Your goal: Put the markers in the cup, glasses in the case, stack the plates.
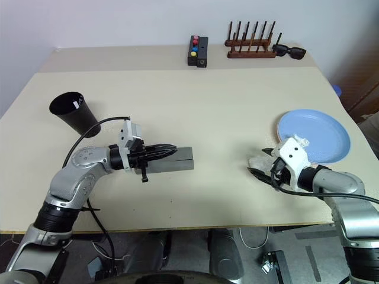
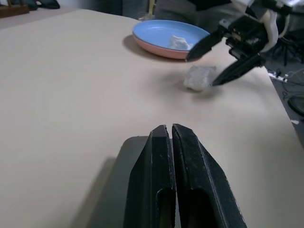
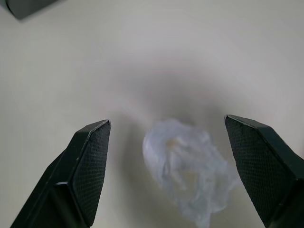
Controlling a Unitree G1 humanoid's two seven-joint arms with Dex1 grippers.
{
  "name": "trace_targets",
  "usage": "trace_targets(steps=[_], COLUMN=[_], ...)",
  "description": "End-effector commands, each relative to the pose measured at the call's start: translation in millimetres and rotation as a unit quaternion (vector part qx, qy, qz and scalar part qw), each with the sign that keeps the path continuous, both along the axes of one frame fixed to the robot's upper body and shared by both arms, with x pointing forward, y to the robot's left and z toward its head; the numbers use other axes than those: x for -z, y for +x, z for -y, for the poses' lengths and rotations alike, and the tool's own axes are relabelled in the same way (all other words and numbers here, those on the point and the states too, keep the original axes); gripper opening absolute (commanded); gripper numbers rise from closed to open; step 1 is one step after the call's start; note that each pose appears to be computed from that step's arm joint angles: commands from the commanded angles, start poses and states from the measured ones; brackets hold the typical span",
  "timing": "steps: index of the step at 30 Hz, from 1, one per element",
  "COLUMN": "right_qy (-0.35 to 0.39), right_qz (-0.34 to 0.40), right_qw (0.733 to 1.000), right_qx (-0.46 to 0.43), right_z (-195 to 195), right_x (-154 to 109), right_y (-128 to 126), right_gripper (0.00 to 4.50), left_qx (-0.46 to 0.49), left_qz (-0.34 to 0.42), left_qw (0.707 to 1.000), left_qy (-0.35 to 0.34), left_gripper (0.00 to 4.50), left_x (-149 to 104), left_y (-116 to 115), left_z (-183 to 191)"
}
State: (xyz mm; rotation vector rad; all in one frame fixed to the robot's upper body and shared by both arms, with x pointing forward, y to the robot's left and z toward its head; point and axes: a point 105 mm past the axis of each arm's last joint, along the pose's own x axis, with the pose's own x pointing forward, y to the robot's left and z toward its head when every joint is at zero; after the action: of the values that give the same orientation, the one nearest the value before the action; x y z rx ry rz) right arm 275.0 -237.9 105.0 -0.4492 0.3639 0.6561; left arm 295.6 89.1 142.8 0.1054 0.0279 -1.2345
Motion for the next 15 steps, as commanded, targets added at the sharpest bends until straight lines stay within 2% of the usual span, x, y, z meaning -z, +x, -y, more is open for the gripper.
trace_targets(steps=[1,3,9,15], right_qy=[-0.03,-0.029,-0.028,-0.027], right_qz=[0.013,0.012,0.053,0.153], right_qw=[0.999,0.999,0.998,0.983], right_qx=[0.015,0.012,0.017,0.096], right_z=[10.2,9.7,10.8,34.3], right_x=[-3.2,-3.3,-21.1,-59.9], right_y=[5.3,4.3,9.6,32.9], right_gripper=[3.66,3.06,0.1,0.03], left_qx=[0.008,0.007,0.006,0.002], left_qz=[0.019,0.018,0.014,0.019], left_qw=[1.0,1.0,1.0,1.0], left_qy=[-0.009,-0.009,-0.011,-0.011], left_gripper=[0.1,0.1,0.1,0.1], left_x=[-10.6,-10.0,-7.3,-8.8], left_y=[-5.7,-7.1,-8.7,-3.4], left_z=[1.7,2.5,3.5,4.1])
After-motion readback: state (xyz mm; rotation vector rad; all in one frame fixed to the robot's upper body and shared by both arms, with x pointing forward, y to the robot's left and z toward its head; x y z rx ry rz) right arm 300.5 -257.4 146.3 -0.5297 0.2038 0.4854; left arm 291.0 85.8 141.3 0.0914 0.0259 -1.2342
